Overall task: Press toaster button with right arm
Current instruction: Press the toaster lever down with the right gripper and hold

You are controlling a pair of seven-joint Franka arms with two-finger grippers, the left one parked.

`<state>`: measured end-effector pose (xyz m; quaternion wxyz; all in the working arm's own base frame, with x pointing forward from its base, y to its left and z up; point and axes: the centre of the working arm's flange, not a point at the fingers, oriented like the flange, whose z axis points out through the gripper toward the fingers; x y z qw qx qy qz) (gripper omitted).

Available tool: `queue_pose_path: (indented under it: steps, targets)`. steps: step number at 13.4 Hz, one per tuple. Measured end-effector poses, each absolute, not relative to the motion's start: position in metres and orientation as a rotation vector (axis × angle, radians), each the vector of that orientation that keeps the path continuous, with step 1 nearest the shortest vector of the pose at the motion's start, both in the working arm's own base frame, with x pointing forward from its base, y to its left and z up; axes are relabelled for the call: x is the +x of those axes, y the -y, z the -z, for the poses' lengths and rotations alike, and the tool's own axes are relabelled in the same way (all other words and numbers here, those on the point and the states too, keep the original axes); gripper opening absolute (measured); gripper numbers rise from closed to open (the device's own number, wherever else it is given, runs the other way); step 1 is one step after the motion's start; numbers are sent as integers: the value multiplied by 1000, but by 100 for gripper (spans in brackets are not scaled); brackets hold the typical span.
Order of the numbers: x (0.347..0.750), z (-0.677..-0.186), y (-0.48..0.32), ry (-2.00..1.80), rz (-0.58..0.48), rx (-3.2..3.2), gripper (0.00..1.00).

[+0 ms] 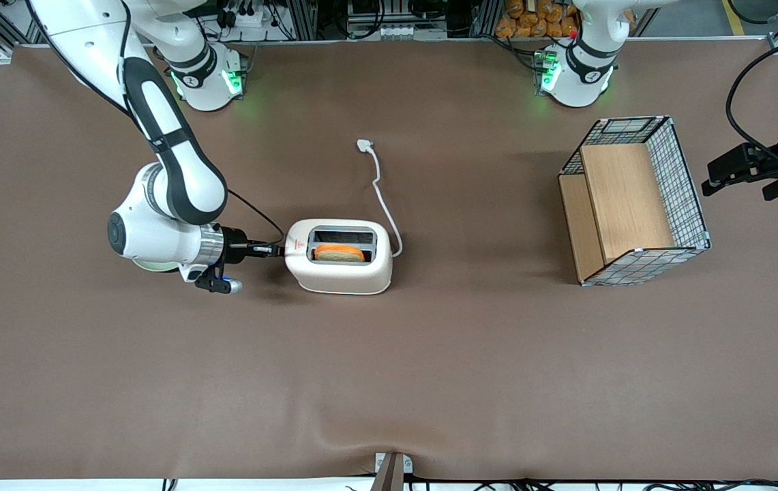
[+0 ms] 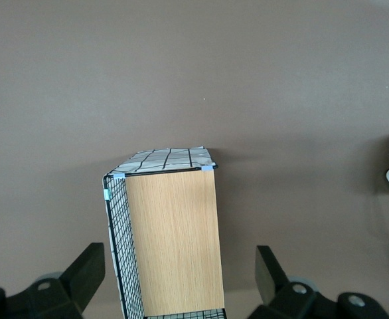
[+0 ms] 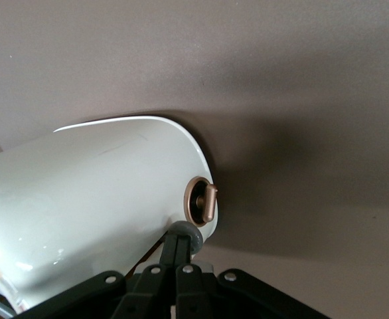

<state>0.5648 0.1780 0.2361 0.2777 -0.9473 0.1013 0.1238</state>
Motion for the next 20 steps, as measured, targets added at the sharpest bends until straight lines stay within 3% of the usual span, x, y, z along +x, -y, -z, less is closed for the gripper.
queue_pose_path:
  steps: [20]
  targets:
    - [564,-233,-178,-301,-316,-2527,1]
